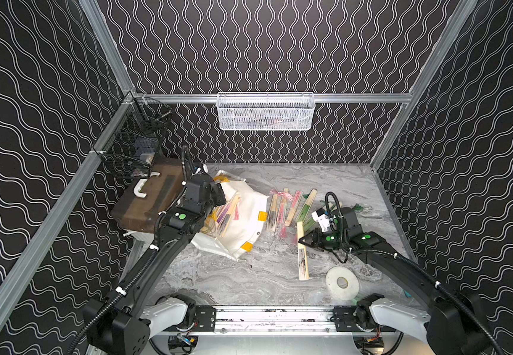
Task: Take out the folding fans from the tote bags
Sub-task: Pick up the folding fan from the canvas bag, then place the folding fan at the center of the board.
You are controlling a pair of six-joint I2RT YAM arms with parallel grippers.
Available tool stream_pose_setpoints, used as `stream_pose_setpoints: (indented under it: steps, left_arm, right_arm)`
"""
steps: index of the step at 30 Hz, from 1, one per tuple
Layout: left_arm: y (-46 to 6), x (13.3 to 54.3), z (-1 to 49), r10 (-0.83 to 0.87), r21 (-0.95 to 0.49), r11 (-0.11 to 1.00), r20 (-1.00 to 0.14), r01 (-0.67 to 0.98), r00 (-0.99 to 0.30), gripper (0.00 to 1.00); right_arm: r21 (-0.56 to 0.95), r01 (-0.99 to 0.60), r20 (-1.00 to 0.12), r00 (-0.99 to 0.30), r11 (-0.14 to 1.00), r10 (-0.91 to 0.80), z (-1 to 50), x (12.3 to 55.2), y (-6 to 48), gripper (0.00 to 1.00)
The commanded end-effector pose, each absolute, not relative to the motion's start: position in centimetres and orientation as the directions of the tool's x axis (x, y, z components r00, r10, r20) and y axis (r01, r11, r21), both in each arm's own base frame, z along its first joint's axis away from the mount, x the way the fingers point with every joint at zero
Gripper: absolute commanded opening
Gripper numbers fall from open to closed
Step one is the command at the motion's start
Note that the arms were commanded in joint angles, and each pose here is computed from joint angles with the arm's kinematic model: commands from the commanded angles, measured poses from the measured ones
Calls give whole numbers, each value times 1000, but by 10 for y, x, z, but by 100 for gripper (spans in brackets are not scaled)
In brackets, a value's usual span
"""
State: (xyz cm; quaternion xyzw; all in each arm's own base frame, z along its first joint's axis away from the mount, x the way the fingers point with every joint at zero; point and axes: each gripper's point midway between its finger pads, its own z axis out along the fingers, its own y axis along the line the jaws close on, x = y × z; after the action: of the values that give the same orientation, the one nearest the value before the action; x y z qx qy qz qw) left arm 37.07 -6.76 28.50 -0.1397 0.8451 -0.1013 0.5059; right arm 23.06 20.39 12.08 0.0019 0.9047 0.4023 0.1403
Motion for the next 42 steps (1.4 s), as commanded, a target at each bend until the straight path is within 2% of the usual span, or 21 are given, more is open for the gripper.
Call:
stream_pose_setpoints:
  steps: [1,8,13,25,29,34,38,42]
  left_arm:
    - [-68,378,303,-372,-355,928,-845,-117,-383,0]
    - [-69,377,303,-372,-355,927,-843,-118,-387,0]
    - [-70,379,302,-373,-358,927,-841,-114,-392,0]
    - [-73,380,301,-376,-365,925,-838,-106,-396,0]
    - [-72,378,303,-375,-366,925,-840,-102,-393,0]
    - [-74,378,301,-382,-376,922,-834,-97,-397,0]
    - [-78,380,302,-390,-391,917,-832,-81,-394,0]
    - [-82,384,299,-397,-404,912,-825,-72,-401,0]
  right_arm:
    - [739,-115,-245,-964,664,106,109,231,206,8]
    - [766,-40,-132,-987,642,96,69,227,207,9]
    - [731,29,-57,-993,682,103,43,222,198,10]
    - [603,161,24,-983,781,184,8,220,166,33]
    - [577,127,-49,-981,807,189,31,227,159,40]
    - [557,51,-240,-946,829,220,97,250,149,46]
    - [642,-30,-354,-898,766,261,147,268,162,46]
    - [716,-179,-450,-857,675,251,187,284,203,46]
